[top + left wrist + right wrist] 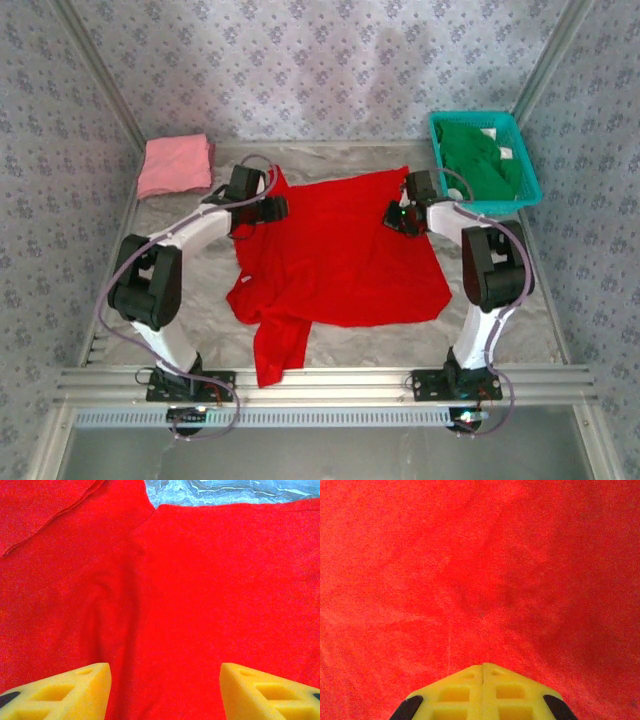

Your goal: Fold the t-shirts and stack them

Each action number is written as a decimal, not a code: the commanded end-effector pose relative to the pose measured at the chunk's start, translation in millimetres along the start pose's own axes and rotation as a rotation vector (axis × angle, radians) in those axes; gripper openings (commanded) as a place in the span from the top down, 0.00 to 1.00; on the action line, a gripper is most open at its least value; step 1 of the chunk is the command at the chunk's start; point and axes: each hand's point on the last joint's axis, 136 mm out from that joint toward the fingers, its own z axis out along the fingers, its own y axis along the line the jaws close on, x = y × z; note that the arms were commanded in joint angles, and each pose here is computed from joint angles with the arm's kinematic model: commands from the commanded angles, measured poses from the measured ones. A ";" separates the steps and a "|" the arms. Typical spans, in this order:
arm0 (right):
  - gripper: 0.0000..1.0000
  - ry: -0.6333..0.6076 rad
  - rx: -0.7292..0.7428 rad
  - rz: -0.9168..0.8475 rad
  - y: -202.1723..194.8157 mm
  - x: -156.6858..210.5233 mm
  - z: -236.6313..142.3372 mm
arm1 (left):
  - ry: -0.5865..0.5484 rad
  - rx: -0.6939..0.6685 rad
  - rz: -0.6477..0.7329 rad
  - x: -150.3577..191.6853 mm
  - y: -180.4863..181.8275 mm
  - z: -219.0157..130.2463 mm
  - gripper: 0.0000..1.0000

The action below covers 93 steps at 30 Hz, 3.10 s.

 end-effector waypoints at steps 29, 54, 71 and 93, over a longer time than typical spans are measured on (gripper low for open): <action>1.00 -0.122 -0.077 0.233 33.3 -47.3 -14.8 | -0.034 -0.023 0.030 -119.4 24.2 102.0 0.51; 1.00 -0.267 0.028 -0.086 53.7 -18.4 -84.0 | 0.061 -0.192 -0.161 -2.2 72.2 54.0 0.81; 1.00 -0.530 0.033 -0.022 19.4 -8.8 -165.9 | 0.080 -0.051 -0.132 -102.4 38.9 145.9 0.92; 1.00 -0.508 0.022 -0.040 10.5 3.4 -165.5 | 0.132 -0.212 0.218 -126.3 -41.8 -75.7 1.00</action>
